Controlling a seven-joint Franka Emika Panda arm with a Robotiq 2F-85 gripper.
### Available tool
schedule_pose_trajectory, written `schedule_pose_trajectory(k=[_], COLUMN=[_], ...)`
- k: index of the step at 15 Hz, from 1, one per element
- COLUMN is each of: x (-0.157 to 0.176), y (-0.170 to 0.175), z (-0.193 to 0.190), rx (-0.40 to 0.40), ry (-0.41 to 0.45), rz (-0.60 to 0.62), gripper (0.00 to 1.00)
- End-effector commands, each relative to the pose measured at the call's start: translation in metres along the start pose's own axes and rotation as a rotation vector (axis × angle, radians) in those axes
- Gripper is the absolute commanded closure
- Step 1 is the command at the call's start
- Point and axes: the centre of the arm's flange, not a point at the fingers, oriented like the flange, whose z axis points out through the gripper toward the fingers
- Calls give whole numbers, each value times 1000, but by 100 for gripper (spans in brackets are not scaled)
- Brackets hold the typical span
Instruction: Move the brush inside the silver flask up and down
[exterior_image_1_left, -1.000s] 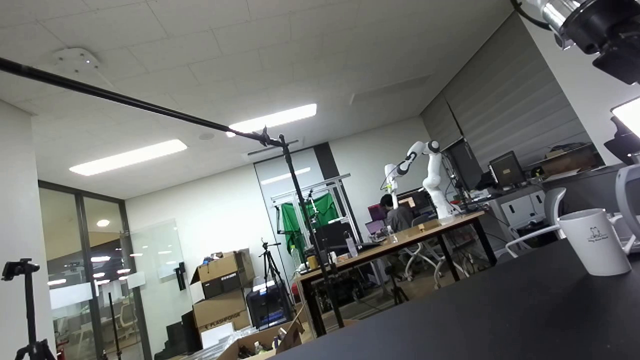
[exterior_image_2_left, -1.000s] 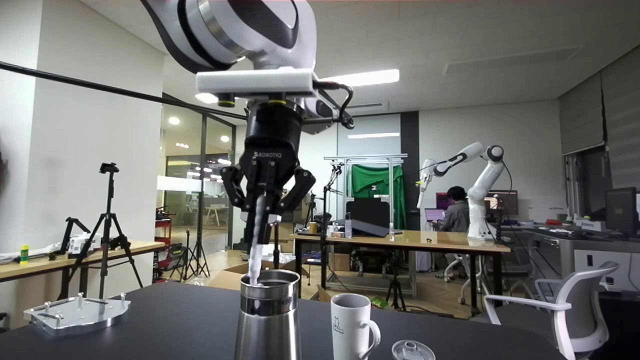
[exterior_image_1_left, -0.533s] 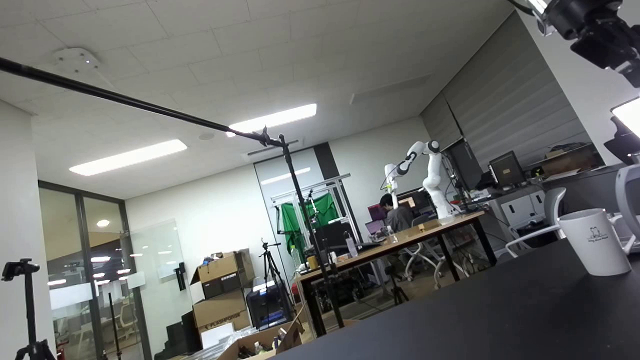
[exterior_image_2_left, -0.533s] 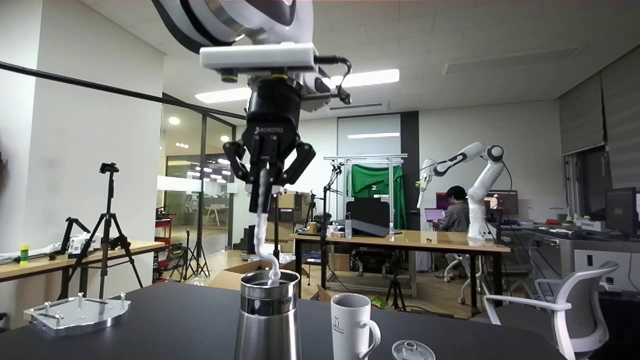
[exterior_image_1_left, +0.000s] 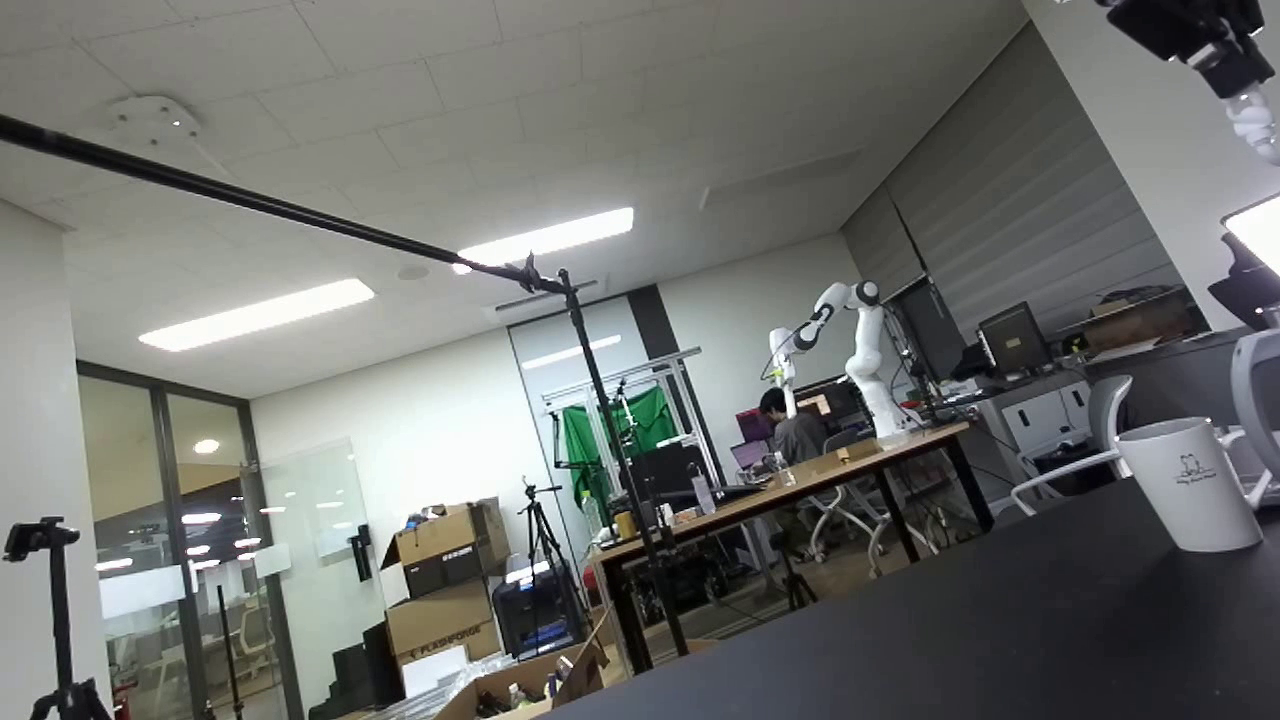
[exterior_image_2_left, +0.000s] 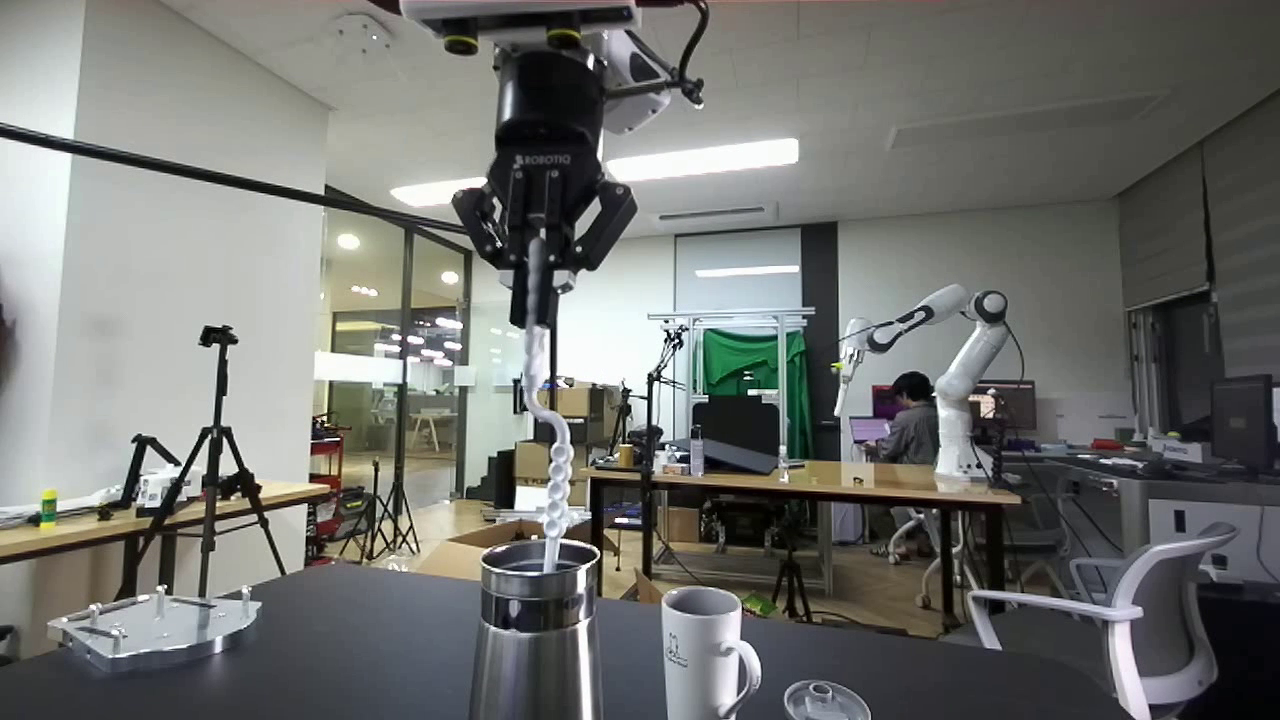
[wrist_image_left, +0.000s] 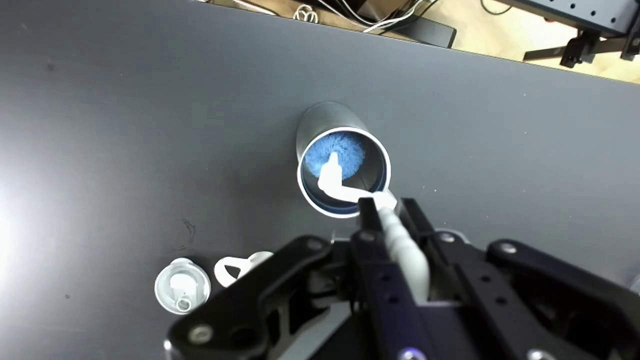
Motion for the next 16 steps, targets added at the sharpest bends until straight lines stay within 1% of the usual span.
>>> schedule_pose_trajectory(k=[1, 6, 10, 12, 16], x=[4, 11, 19, 20, 14], y=[4, -1, -1, -1, 0], z=[36, 93, 115, 104, 65], rx=[25, 40, 38, 34, 28], ry=[-50, -97, -118, -105, -92], rz=[8, -5, -8, -10, -16], gripper=[96, 96, 96, 96, 96])
